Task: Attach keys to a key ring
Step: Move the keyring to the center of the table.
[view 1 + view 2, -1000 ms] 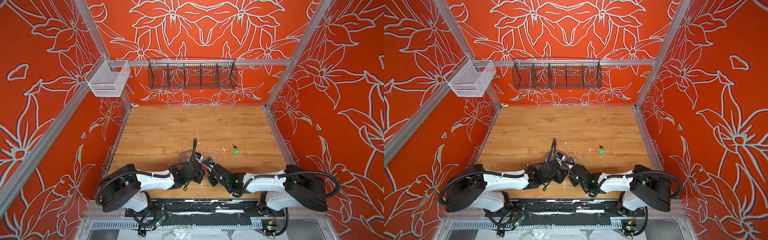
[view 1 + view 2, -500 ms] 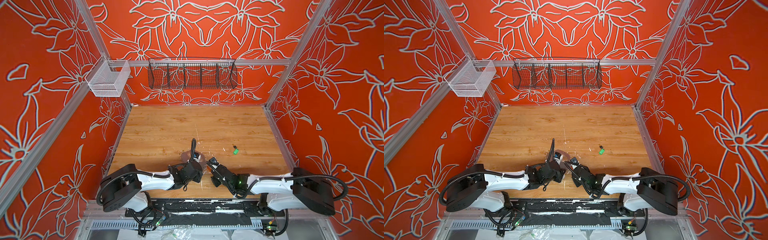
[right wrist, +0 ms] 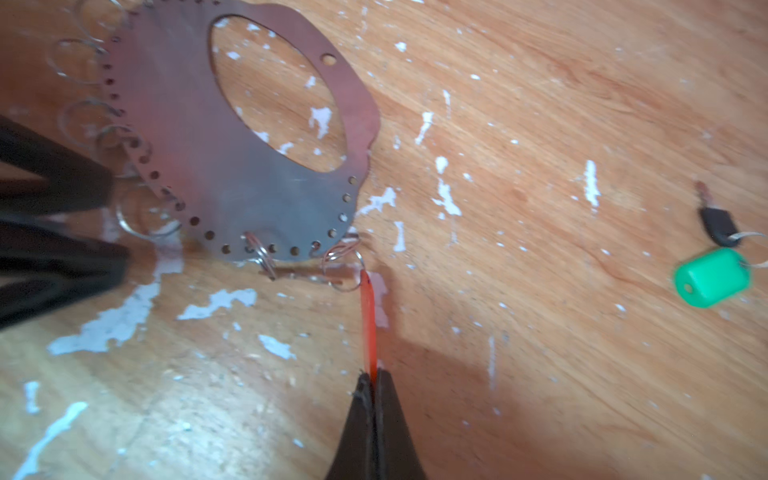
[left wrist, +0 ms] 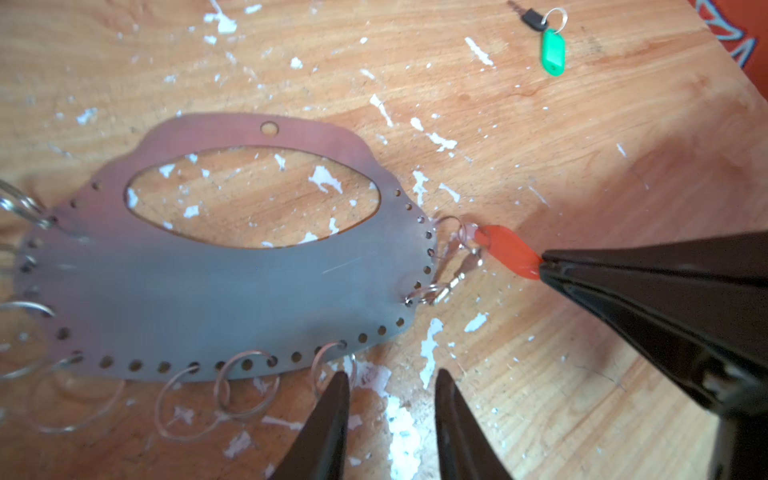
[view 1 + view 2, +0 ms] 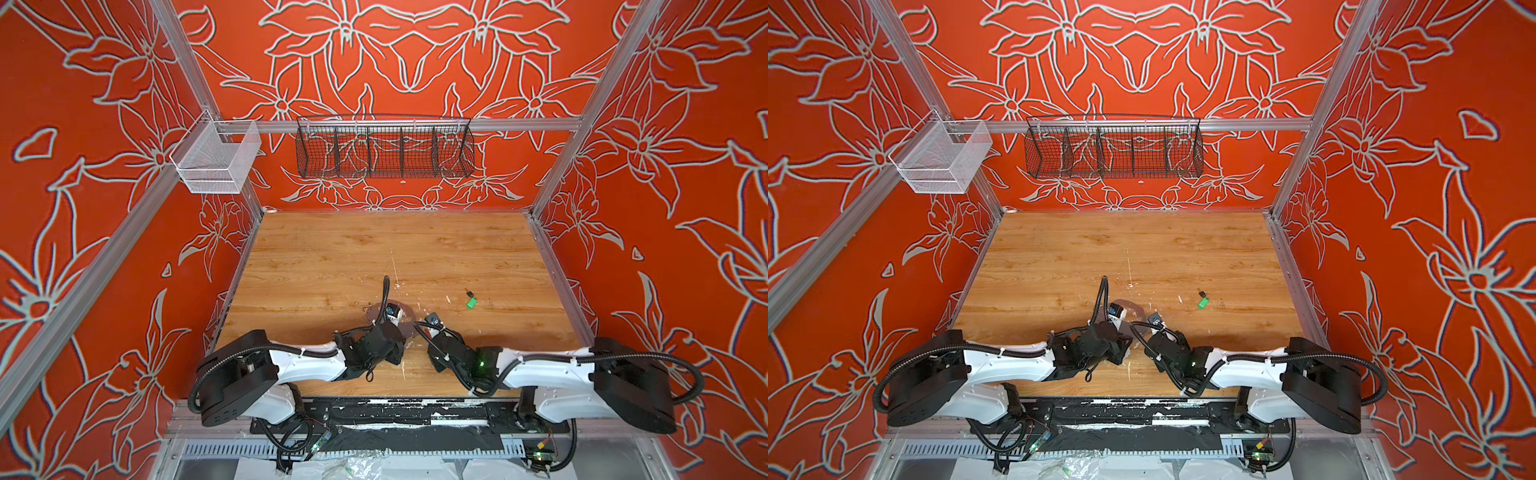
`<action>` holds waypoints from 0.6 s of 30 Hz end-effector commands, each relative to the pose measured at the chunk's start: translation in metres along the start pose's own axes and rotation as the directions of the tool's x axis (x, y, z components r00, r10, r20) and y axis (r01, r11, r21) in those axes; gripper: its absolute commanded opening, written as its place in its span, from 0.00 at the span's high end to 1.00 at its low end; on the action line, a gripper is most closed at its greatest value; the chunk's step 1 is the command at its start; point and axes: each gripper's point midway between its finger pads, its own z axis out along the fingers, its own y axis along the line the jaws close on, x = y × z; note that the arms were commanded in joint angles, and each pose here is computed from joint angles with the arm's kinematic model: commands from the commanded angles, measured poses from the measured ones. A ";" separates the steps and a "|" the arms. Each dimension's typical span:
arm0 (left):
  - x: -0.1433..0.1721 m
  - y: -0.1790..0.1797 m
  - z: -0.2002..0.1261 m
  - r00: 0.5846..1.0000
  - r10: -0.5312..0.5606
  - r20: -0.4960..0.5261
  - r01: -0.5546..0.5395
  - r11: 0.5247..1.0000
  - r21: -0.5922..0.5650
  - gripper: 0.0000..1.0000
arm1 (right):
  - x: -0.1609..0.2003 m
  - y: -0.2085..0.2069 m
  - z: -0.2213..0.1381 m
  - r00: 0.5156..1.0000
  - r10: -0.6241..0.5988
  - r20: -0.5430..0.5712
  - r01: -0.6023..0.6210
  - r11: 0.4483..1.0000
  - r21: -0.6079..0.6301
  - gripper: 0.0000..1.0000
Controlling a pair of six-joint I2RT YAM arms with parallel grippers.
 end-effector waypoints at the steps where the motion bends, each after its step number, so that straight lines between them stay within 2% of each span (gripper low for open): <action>1: -0.019 -0.013 -0.010 0.975 0.210 0.074 -0.213 0.976 0.039 0.61 | -0.008 -0.015 -0.006 1.000 0.021 0.021 -0.023 0.996 0.082 1.00; 4: -0.025 -0.033 -0.015 0.892 0.442 0.096 -0.451 0.885 0.113 0.50 | -0.007 -0.021 -0.005 0.999 0.036 0.026 -0.038 0.993 0.109 1.00; 6: -0.028 -0.039 -0.014 0.835 0.543 0.092 -0.551 0.825 0.129 0.47 | -0.005 -0.024 -0.003 0.999 0.047 0.018 -0.049 0.991 0.122 1.00; 8: -0.032 -0.038 -0.009 0.815 0.575 0.074 -0.579 0.802 0.149 0.47 | -0.003 -0.026 0.000 0.998 0.058 0.011 -0.059 0.990 0.127 1.00; 11: -0.040 -0.037 -0.006 0.821 0.562 0.103 -0.570 0.792 0.219 0.49 | -0.001 -0.027 0.003 0.998 0.067 0.000 -0.067 0.990 0.126 0.98; 12: -0.041 -0.038 -0.008 0.823 0.554 0.126 -0.567 0.785 0.250 0.49 | -0.001 -0.028 0.003 0.998 0.069 -0.002 -0.068 0.990 0.127 0.88; 14: -0.044 -0.043 -0.012 0.816 0.551 0.173 -0.576 0.760 0.299 0.49 | -0.001 -0.031 0.004 0.997 0.080 0.000 -0.079 0.988 0.129 0.78; 18: -0.038 -0.050 -0.019 0.758 0.618 0.207 -0.647 0.677 0.349 0.54 | -0.003 -0.036 0.001 0.993 0.110 0.030 -0.113 0.988 0.109 0.73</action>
